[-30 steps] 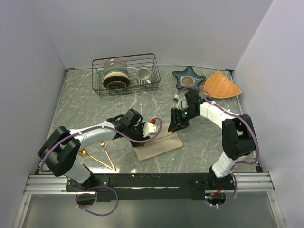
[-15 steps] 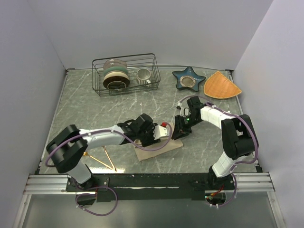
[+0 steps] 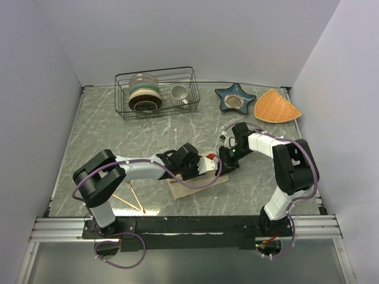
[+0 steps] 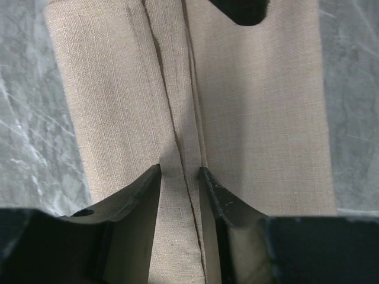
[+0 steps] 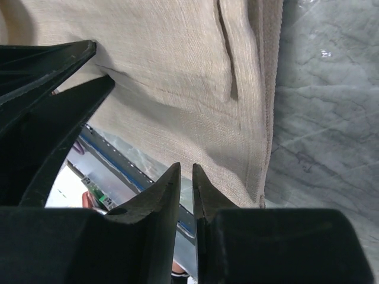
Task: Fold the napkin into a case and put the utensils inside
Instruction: Smooth out the 2/3-rectangle-folded napkin at the center of the board.
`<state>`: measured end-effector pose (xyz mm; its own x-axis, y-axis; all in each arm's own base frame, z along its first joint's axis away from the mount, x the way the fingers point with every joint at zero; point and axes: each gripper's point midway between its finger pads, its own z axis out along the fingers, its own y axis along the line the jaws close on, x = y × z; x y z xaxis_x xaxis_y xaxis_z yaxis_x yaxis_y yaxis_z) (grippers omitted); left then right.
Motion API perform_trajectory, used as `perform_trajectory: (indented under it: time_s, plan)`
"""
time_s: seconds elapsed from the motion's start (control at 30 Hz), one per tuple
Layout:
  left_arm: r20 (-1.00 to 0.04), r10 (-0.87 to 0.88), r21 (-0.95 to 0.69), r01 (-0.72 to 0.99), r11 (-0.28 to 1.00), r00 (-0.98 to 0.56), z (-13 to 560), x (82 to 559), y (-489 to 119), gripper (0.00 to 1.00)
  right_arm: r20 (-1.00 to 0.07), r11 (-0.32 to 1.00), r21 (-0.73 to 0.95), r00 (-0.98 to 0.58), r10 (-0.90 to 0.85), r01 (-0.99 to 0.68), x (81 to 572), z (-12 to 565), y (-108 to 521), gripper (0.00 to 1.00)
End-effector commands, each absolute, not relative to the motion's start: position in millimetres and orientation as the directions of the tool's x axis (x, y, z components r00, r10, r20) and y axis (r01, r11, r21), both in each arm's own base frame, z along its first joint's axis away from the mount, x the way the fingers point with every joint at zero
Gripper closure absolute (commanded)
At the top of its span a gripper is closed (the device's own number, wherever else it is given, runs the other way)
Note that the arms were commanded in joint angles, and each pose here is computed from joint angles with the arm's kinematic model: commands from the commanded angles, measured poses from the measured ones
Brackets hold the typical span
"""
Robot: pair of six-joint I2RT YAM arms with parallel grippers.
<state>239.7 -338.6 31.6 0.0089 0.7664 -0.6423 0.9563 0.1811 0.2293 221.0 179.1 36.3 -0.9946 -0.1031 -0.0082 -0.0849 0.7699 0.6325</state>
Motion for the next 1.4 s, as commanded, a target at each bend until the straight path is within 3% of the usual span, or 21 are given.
perform_trajectory:
  time_s: [0.0,0.33,0.5,0.73,1.03,1.27,1.37]
  plan:
    - [-0.656,0.754,0.29,0.934,0.208,0.035,40,254,-345,0.64,0.001,0.787,0.612,-0.995,-0.099,-0.077,222,26,174,0.79]
    - [-0.65,0.759,0.302,0.93,0.208,0.041,43,258,-337,0.71,0.006,0.802,0.592,-0.995,-0.102,-0.078,221,22,171,0.79]
    - [-0.681,0.731,0.218,0.967,0.13,0.055,49,235,-344,0.6,-0.002,0.796,0.599,-0.995,-0.103,-0.084,222,25,172,0.79]
    - [-0.724,0.69,0.227,0.955,0.193,0.033,72,247,-350,0.6,-0.007,0.79,0.607,-0.995,-0.103,-0.086,222,26,173,0.79]
    - [-0.688,0.725,0.232,0.955,0.187,0.025,52,255,-351,0.64,-0.005,0.787,0.611,-0.994,-0.105,-0.087,223,26,174,0.78]
    - [-0.694,0.72,0.231,0.954,0.19,0.025,53,257,-348,0.78,-0.003,0.788,0.609,-0.994,-0.105,-0.085,223,25,174,0.78]
    - [-0.704,0.71,0.225,0.958,0.176,0.035,60,253,-348,0.77,0.004,0.789,0.61,-0.995,-0.103,-0.079,222,25,174,0.78]
